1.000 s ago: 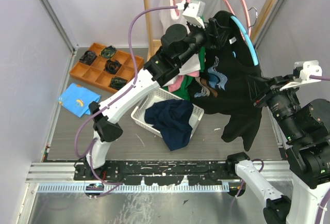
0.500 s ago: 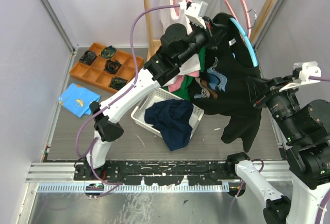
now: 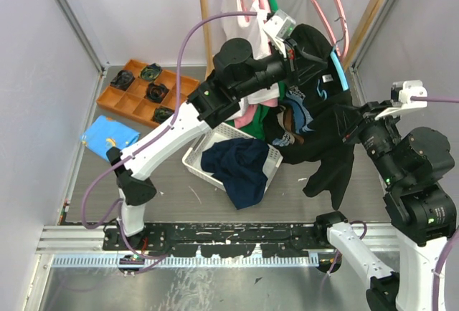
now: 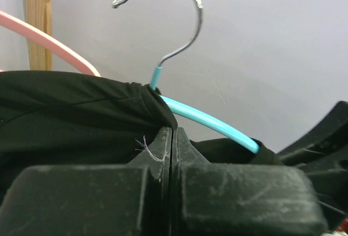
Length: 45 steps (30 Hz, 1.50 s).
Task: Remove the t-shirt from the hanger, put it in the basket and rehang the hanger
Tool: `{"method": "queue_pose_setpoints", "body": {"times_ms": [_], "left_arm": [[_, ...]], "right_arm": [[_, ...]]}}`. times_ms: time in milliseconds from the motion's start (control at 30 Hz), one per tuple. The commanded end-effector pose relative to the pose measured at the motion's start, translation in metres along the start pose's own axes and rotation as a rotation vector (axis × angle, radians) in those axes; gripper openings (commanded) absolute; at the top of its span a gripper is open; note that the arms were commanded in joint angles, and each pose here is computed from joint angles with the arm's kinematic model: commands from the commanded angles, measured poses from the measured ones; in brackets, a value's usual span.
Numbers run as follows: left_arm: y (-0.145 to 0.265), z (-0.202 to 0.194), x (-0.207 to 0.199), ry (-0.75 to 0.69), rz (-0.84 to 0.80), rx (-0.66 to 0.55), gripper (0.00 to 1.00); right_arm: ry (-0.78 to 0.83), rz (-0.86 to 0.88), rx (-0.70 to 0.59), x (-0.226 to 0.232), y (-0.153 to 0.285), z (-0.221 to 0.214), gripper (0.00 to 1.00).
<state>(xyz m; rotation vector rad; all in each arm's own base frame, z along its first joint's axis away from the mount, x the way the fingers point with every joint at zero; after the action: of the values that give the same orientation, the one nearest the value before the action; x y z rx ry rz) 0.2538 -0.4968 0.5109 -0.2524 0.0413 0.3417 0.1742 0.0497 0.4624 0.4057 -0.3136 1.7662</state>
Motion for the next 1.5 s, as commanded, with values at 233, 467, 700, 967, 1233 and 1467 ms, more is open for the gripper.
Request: {"method": "queue_pose_setpoints", "body": {"times_ms": [233,467,700,967,1233,1467], "left_arm": [[0.025,0.034,-0.006,-0.168,0.009,-0.05,0.91],[0.003,0.054,0.008,-0.269,0.062,-0.172,0.92],[-0.016,0.045,0.015,-0.275,0.078,-0.214,0.84],[-0.022,0.035,0.021,-0.301,0.094,-0.196,0.71],[-0.022,0.035,0.018,-0.296,0.078,-0.195,0.47],[-0.023,0.035,0.013,-0.276,0.055,-0.186,0.23]], "right_arm": [[-0.008,0.065,-0.17,0.016,0.006,0.038,0.01],[0.003,0.1,-0.137,0.021,0.007,0.032,0.01],[0.02,0.119,-0.123,0.024,0.008,0.032,0.01],[0.019,0.141,-0.111,0.027,0.011,0.029,0.01],[0.02,0.152,-0.107,0.029,0.011,0.028,0.01],[0.022,0.166,-0.105,0.032,0.011,0.03,0.01]]}}
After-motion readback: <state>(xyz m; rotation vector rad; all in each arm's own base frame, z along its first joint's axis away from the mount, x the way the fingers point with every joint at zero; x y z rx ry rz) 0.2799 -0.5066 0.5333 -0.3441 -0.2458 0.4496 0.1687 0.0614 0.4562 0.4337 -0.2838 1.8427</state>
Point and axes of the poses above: each gripper's point midway between its finger pads, its own y axis back along the fingers, its own x axis along the line the jaws close on, z = x × y, the point moved 2 cm from there along y, back along the fingers, and after that the axes turned 13 degrees about -y, right-handed, at the moved point
